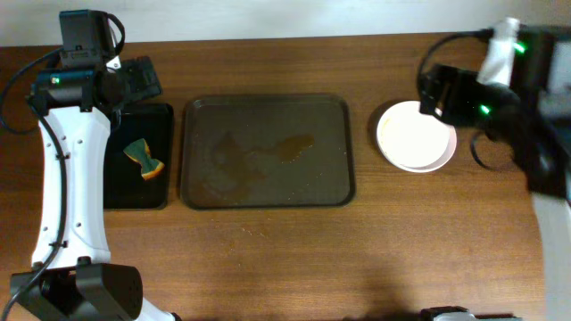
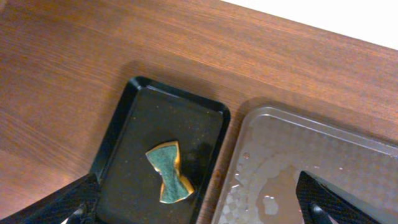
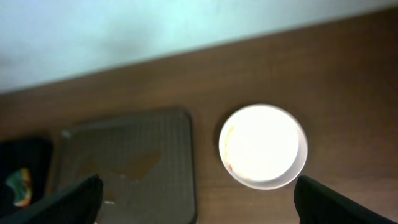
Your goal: Clean dirty plates on tray and stack at the side
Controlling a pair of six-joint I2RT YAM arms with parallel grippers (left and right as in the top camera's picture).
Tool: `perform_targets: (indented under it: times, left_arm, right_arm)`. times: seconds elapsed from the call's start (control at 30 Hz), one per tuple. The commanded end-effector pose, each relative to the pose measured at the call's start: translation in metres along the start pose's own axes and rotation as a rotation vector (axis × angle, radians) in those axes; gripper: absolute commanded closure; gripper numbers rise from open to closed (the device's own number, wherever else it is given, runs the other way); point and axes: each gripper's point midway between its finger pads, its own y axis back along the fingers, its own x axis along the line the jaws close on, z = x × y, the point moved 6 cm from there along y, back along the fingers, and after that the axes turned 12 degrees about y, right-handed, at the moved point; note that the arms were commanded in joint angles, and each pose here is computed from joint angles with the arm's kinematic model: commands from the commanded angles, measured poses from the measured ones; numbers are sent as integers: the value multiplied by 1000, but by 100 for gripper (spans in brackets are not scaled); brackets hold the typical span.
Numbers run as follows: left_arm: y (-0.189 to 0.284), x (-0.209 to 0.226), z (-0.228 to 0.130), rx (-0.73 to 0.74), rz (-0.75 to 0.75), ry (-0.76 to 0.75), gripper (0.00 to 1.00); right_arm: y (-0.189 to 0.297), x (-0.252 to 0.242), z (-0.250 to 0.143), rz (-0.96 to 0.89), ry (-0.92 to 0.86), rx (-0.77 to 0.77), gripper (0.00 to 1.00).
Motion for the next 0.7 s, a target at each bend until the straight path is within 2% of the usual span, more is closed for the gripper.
perform_targets:
  times: [0.0, 0.13, 0.2, 0.33, 0.4, 0.53, 0.67]
  left_arm:
    - [-4, -2, -2, 17, -14, -6, 1]
    - [-4, -2, -2, 17, -14, -6, 1]
    - [-4, -2, -2, 17, -14, -6, 1]
    - [-4, -2, -2, 17, -14, -6, 1]
    - [-4, -2, -2, 17, -14, -6, 1]
    - [-4, -2, -2, 17, -14, -6, 1]
    - [-4, -2, -2, 17, -14, -6, 1]
  right_arm:
    - [79, 2, -1, -18, 20, -195, 2]
    - [94, 3, -5, -17, 22, -226, 2]
    - [81, -3, -14, -68, 21, -146, 2]
    - [51, -3, -20, -61, 237, -219, 1]
    - [40, -11, -47, -89, 235, -319, 2]
    - [17, -18, -142, -109, 232, -508, 2]
    - [-18, -18, -203, -89, 254, -685, 2]
